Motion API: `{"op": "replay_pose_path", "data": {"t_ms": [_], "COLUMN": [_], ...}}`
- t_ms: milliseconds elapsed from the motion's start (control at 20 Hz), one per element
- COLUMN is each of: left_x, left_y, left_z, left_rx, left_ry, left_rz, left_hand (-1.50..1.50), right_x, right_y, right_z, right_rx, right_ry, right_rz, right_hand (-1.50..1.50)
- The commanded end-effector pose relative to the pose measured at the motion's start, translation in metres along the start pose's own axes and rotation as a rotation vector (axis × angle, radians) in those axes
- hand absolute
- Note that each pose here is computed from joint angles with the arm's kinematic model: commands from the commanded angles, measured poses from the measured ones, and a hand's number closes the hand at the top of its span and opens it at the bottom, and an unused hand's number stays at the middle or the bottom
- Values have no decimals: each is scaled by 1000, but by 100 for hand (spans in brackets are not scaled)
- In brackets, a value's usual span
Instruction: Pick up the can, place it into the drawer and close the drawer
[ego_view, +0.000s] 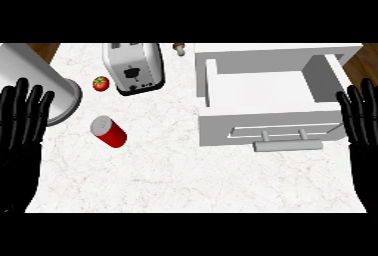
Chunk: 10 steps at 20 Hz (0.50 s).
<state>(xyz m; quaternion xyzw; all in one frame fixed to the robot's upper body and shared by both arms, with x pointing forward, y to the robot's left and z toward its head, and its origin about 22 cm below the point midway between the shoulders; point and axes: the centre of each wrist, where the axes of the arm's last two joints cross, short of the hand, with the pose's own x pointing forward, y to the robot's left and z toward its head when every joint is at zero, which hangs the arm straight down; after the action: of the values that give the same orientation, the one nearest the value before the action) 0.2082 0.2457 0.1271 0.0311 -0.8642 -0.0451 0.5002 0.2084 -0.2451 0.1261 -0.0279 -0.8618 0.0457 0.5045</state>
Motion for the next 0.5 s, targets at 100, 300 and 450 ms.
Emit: {"op": "replay_pose_path", "data": {"t_ms": [100, 300, 450], "left_x": [0, -36, -40], "left_y": [13, 24, 24], "left_z": [-7, 26, 15], "left_rx": [67, 344, 387], "left_ry": [2, 348, 415], "left_rz": [-32, -3, -14], "left_hand": [-150, -150, -150], "right_x": [14, -24, -18], "right_y": [-3, -10, -6], "right_z": [1, 17, 14], "right_rx": [-11, -159, -139], "right_ry": [-21, 226, 284], "right_rz": [-35, -20, -17], "right_hand": [-150, -150, -150]}}
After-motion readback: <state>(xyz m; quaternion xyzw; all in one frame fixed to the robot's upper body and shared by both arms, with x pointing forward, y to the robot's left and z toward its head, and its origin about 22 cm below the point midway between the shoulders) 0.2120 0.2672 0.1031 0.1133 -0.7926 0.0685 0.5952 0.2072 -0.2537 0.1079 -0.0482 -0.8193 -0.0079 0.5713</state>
